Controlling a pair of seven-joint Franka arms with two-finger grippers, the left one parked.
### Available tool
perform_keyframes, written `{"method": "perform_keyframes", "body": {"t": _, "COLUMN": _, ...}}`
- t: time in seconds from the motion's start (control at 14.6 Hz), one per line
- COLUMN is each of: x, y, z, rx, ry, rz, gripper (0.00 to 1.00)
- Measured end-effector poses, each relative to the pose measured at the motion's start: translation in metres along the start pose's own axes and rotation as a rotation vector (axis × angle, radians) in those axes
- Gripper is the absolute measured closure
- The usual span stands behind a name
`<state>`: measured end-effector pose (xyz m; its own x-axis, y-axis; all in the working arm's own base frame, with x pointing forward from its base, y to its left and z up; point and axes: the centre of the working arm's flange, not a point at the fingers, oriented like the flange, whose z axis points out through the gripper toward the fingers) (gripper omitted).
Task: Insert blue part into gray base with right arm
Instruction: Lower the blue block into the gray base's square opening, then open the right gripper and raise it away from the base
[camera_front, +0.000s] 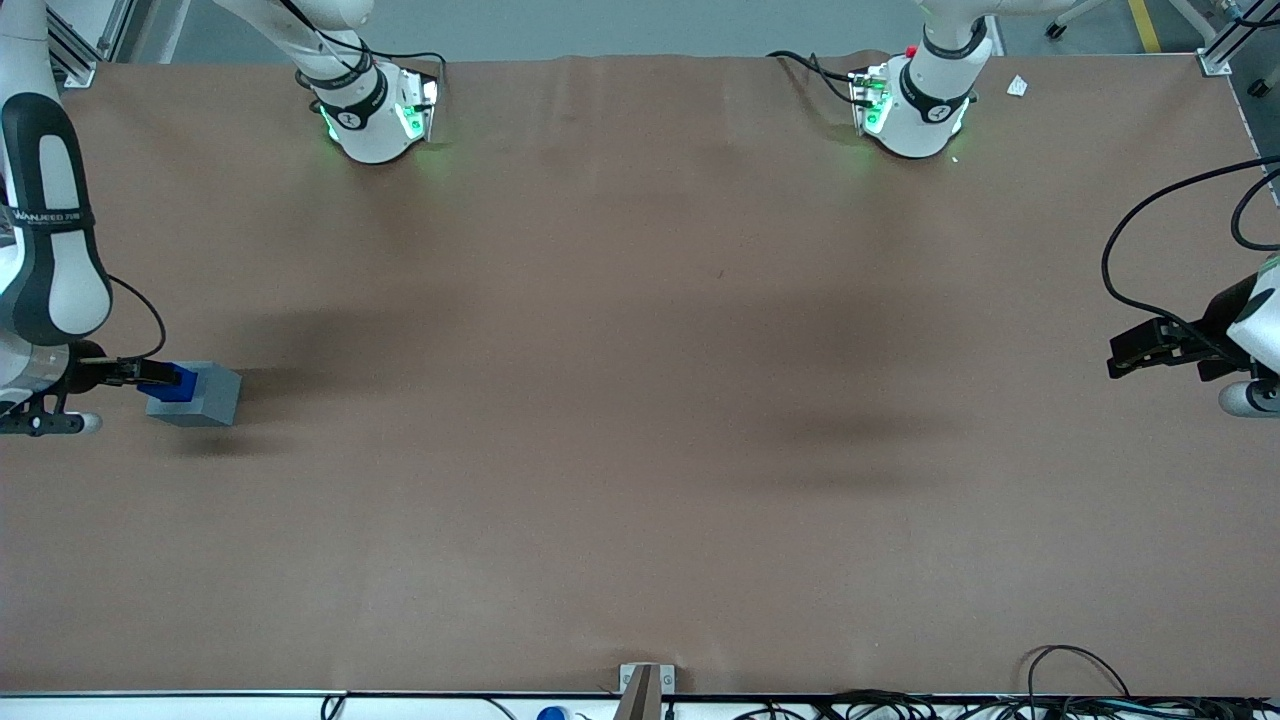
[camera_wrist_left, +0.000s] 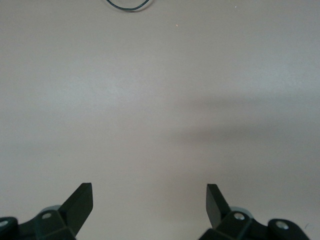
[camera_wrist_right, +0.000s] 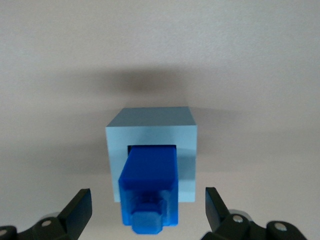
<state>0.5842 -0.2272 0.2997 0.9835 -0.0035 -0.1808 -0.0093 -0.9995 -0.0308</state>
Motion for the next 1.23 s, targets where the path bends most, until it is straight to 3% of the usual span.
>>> {"method": "perform_keyframes", "body": {"t": 0.2, "x": 0.006, "y": -0.020, "z": -0.030, "rx": 0.034, "ry": -0.050, "rz": -0.024, "gripper": 0.00}}
{"method": "perform_keyframes", "body": {"t": 0.34, "x": 0.009, "y": -0.036, "z": -0.064, "rx": 0.063, "ry": -0.057, "rz": -0.032, "gripper": 0.00}}
{"method": "perform_keyframes", "body": {"t": 0.75, "x": -0.009, "y": -0.097, "z": -0.155, "rx": 0.054, "ry": -0.006, "rz": 0.014, "gripper": 0.00}}
{"method": "perform_keyframes", "body": {"t": 1.23, "x": -0.061, "y": -0.166, "z": -0.249, "rx": 0.052, "ry": 0.075, "rz": 0.065, "gripper": 0.00}}
